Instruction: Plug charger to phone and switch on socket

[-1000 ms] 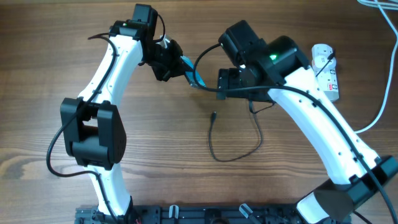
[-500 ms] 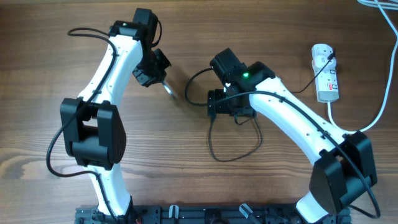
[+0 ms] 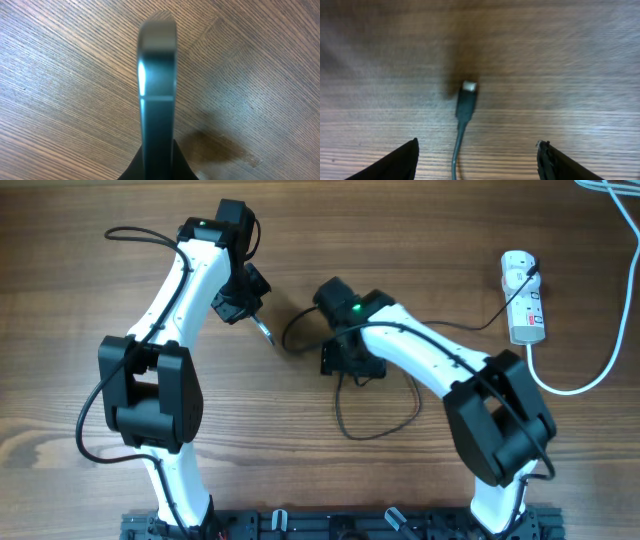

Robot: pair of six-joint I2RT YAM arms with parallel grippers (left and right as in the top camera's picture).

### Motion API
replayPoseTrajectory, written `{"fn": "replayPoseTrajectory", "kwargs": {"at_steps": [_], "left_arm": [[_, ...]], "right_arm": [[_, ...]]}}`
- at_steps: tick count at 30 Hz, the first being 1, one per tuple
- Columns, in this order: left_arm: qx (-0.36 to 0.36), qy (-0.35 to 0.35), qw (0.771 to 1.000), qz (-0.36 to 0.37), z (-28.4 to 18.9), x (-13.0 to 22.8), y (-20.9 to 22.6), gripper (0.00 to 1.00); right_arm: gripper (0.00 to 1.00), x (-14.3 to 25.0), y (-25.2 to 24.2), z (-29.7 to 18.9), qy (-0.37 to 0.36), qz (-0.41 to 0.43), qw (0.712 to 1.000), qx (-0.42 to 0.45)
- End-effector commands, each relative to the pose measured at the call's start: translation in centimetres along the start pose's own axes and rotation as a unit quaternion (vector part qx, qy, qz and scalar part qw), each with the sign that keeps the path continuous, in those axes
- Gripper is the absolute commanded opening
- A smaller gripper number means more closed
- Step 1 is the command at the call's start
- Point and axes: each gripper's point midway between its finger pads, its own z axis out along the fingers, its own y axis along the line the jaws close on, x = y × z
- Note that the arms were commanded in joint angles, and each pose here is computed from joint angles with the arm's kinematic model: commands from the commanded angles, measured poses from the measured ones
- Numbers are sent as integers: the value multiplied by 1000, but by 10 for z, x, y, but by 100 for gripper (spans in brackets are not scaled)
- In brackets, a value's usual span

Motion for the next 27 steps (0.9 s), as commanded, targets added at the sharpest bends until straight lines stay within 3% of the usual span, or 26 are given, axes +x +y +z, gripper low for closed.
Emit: {"fn": "replayPoseTrajectory", "kwargs": {"at_steps": [1, 4, 10, 27], "left_arm": [[1, -13, 1000, -5, -9, -1, 2, 4], [0, -12, 1000, -5, -9, 0, 2, 4], [-1, -11, 1000, -5, -9, 0, 3, 4], [-1, -10, 1000, -5, -9, 0, 3, 4]], "right_arm": [[68, 1, -6, 15, -10, 30, 999, 38], [52, 0, -6, 19, -12, 36, 998, 41], [34, 3, -10, 31, -15, 72, 997, 39], [35, 8, 6, 32, 6, 61, 998, -1]]}}
